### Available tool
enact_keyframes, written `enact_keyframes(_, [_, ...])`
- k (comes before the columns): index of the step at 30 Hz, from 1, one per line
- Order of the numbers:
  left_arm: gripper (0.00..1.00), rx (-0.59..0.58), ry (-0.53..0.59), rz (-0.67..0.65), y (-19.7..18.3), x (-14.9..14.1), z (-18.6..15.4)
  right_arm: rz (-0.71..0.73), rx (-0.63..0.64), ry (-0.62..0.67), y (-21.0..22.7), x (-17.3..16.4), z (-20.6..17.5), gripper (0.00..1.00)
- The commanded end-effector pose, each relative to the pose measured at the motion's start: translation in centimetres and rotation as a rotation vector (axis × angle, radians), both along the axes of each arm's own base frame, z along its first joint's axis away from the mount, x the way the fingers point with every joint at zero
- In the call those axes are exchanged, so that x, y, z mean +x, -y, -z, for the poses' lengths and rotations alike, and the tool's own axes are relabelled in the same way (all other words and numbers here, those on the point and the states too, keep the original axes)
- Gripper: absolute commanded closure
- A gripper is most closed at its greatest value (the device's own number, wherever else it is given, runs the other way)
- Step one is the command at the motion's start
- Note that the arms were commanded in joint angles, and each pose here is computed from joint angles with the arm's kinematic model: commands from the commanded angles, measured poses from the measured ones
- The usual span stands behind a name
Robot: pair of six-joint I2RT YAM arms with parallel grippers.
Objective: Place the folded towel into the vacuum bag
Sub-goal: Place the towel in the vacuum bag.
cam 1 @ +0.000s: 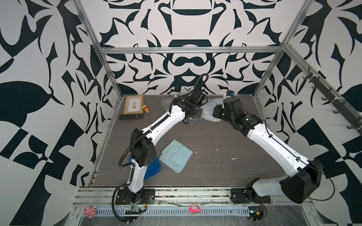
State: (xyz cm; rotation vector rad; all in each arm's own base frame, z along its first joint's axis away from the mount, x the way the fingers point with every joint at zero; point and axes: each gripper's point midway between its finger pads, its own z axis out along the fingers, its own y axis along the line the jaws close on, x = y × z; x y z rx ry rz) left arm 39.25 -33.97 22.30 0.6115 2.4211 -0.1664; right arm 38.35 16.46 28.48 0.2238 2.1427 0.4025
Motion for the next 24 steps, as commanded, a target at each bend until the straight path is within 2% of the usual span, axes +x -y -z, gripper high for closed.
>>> enact_keyframes(1, [1.00, 0.008, 0.034, -0.020, -0.1, 0.6, -0.9, 0.024, -0.034, 0.091, 1.3, -0.6, -3.1, 1.00])
enact_keyframes(12, [1.00, -0.015, 0.071, 0.040, 2.2, -0.9, -2.4, 0.000, 0.034, 0.092, -1.2, 1.0, -2.8, 1.00])
enact_keyframes(18, [1.00, -0.023, 0.065, 0.054, 2.7, -1.4, -2.5, -0.002, 0.132, 0.092, -2.5, 1.7, -2.5, 1.00])
enact_keyframes(24, [1.00, -0.043, 0.051, 0.069, 3.1, -1.7, -2.3, -0.096, 0.254, 0.056, -5.2, 1.7, -1.6, 1.00])
